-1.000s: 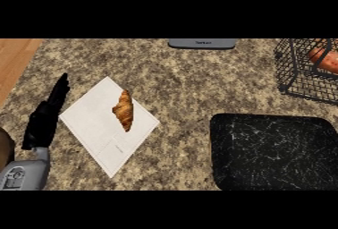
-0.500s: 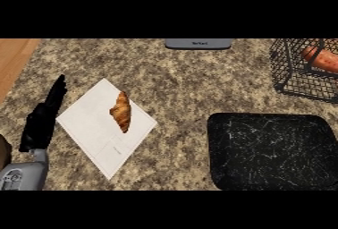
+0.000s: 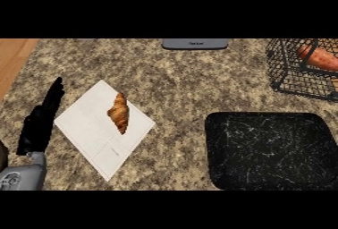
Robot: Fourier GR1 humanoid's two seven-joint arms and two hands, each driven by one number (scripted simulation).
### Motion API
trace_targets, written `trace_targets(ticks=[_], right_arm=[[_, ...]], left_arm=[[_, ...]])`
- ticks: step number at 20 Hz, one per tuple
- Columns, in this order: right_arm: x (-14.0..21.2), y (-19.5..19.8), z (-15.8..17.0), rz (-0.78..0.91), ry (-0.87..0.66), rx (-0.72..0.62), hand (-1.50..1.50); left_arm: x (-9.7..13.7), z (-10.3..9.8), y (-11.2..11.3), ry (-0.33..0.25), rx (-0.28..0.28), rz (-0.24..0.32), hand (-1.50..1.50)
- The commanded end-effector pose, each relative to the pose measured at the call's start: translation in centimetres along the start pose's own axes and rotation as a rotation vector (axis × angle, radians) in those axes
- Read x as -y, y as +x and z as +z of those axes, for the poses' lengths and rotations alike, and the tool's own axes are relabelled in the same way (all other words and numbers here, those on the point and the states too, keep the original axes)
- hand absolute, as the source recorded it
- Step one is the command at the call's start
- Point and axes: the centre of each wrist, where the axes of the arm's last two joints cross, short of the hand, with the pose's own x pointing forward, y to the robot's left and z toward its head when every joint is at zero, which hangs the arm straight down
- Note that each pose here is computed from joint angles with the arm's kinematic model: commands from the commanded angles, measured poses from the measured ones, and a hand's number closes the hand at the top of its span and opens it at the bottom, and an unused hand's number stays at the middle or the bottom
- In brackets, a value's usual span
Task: Pick the sweet potato from the tray and place it in the tiered basket
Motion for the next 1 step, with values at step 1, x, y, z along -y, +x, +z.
trace_targets(ticks=[1], right_arm=[[3.11,-4.28,2.06,-0.062,-0.009,0.017,-1.50]], left_arm=[[-0.46,0.47,0.34,-0.004,0.000,0.004,0.00]])
